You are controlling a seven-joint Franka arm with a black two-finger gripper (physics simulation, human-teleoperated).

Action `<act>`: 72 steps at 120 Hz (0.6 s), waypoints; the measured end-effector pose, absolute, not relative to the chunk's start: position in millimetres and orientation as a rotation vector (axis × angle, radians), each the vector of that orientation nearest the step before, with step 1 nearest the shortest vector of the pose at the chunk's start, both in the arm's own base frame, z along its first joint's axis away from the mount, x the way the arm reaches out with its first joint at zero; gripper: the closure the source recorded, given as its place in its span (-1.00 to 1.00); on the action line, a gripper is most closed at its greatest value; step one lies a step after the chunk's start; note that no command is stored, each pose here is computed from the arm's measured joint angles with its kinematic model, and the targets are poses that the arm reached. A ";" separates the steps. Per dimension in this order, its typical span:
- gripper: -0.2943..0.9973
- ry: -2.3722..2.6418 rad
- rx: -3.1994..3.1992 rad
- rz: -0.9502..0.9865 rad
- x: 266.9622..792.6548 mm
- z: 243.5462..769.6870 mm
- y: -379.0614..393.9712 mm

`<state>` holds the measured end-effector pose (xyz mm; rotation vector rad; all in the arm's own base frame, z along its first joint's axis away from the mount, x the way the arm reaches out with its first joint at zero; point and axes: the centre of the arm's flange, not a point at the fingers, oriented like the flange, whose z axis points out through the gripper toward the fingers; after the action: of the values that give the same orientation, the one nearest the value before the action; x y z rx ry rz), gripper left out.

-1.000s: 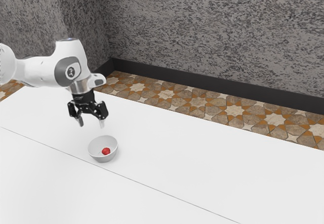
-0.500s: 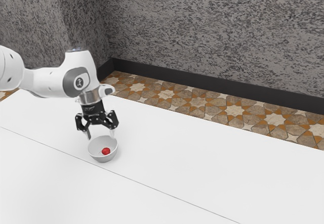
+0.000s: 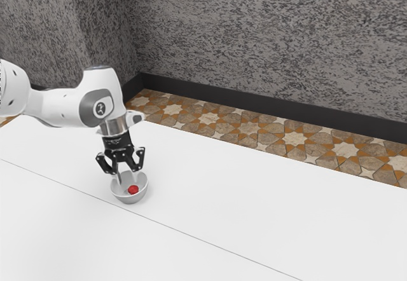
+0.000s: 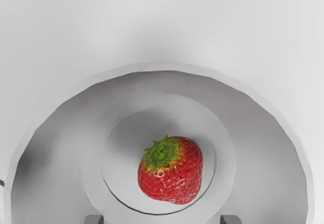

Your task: Take strawberry from the bowl

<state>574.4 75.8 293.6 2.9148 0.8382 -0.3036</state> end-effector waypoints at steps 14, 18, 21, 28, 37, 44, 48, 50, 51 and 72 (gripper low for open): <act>0.08 0.870 2.902 -0.323 573.7 285.5 74.6; 0.07 0.878 2.900 -0.326 573.8 284.3 73.8; 0.06 0.883 2.898 -0.328 573.8 283.3 73.2; 0.05 0.895 2.893 -0.333 574.2 280.4 72.2; 0.04 0.912 2.882 -0.348 574.7 272.6 72.4; 0.04 0.922 2.875 -0.356 576.0 267.7 72.0; 0.04 0.926 2.872 -0.358 577.1 265.7 71.6; 0.04 0.929 2.870 -0.358 577.5 264.5 71.5; 0.03 0.930 2.869 -0.358 577.7 264.0 71.4; 0.03 0.961 2.855 -0.359 580.5 255.6 74.0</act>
<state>580.5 74.0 255.6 2.8553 0.9610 -0.3590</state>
